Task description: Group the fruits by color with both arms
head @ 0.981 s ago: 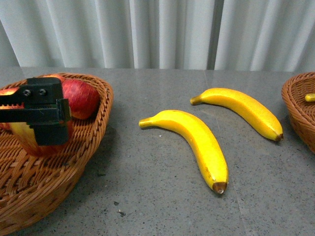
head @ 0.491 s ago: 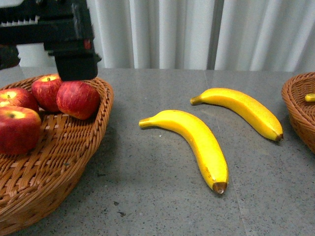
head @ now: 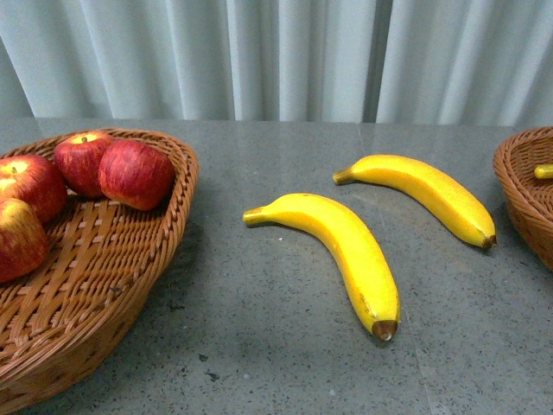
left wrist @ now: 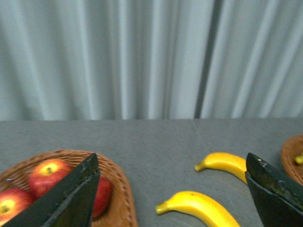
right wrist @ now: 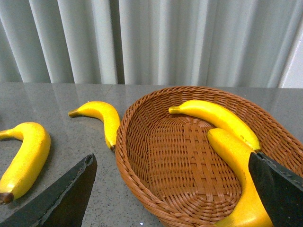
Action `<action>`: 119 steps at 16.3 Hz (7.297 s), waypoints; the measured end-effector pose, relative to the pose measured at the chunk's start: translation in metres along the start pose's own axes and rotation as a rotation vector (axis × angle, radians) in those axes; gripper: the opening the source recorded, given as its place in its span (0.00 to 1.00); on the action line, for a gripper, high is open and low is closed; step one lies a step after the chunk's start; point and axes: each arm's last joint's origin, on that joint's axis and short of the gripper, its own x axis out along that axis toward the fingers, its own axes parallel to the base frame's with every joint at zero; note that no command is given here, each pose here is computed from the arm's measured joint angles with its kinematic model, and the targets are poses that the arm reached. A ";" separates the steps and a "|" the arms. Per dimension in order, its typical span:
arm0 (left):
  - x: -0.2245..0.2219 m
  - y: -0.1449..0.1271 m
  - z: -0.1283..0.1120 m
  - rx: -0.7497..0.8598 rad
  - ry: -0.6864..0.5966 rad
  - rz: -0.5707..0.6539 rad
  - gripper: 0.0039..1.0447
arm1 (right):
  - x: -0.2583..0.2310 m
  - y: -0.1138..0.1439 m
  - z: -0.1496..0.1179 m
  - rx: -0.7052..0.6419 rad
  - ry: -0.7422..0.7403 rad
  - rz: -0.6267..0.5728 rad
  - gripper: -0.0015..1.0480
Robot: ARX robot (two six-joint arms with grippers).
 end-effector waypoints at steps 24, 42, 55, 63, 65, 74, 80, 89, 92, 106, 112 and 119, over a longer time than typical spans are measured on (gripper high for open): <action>-0.090 0.129 -0.098 0.038 -0.010 0.113 0.01 | 0.000 0.000 0.000 0.000 0.000 0.000 0.94; -0.102 0.128 -0.102 0.040 0.003 0.113 0.01 | 0.000 0.000 0.000 0.000 0.000 0.000 0.94; -0.102 0.128 -0.102 0.041 0.003 0.113 0.94 | 0.008 -0.001 0.006 0.187 0.012 0.059 0.94; -0.102 0.128 -0.102 0.041 0.003 0.113 0.94 | 0.106 0.052 0.107 0.229 -0.108 0.271 0.94; -0.102 0.128 -0.102 0.041 0.003 0.113 0.94 | 0.137 0.085 0.112 0.174 -0.040 0.340 0.94; -0.102 0.128 -0.102 0.041 0.003 0.113 0.94 | 0.207 0.187 0.046 -0.105 0.442 0.527 0.94; -0.102 0.128 -0.102 0.041 0.003 0.113 0.94 | 0.213 0.182 0.030 -0.172 0.507 0.519 0.94; -0.102 0.128 -0.102 0.041 0.003 0.113 0.94 | 0.212 0.171 -0.009 -0.269 0.650 0.512 0.94; -0.102 0.128 -0.102 0.041 0.003 0.113 0.94 | 0.211 0.170 -0.018 -0.299 0.687 0.517 0.94; -0.102 0.128 -0.102 0.041 0.003 0.113 0.94 | 0.245 0.113 0.073 -0.122 0.516 0.404 0.32; -0.102 0.128 -0.102 0.041 0.003 0.113 0.94 | 0.248 0.004 0.102 0.010 0.417 0.228 0.32; -0.102 0.128 -0.102 0.041 0.003 0.113 0.94 | 0.187 -0.089 0.041 0.055 0.430 0.117 0.32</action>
